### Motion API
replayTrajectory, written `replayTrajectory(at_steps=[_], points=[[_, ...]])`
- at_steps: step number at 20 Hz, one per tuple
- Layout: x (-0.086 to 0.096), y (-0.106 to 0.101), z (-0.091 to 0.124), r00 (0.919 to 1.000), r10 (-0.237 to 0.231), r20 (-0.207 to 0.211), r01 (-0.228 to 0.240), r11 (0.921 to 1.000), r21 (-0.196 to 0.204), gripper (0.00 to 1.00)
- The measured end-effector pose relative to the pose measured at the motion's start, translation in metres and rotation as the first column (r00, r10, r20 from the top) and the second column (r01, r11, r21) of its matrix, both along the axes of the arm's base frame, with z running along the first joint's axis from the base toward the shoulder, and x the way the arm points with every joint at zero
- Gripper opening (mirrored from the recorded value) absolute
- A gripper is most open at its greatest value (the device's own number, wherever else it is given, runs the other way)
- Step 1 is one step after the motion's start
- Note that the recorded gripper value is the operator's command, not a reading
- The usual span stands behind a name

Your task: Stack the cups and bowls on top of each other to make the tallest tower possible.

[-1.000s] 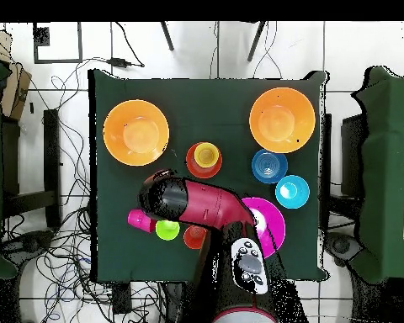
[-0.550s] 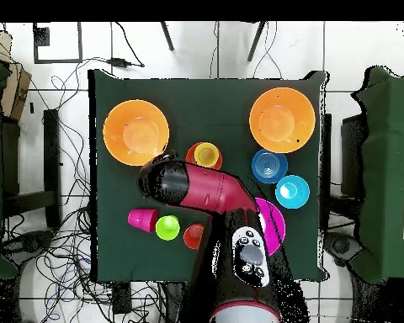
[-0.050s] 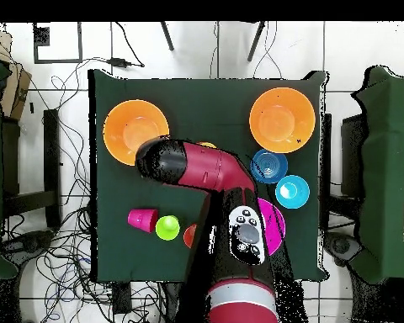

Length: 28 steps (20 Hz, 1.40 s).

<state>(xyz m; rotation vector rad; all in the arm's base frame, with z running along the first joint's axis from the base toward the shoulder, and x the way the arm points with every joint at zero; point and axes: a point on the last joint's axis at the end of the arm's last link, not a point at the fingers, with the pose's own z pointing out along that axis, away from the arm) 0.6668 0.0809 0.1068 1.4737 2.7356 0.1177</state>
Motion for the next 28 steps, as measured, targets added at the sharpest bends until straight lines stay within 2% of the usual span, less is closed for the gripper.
replayTrajectory(at_steps=[11, 28], points=[[0.028, -0.003, -0.01, 0.9998, 0.003, 0.019, -0.003, 1.0, -0.002, 1.0], [0.04, 0.001, -0.023, 0.9996, 0.012, 0.027, -0.012, 0.9999, -0.004, 1.0]])
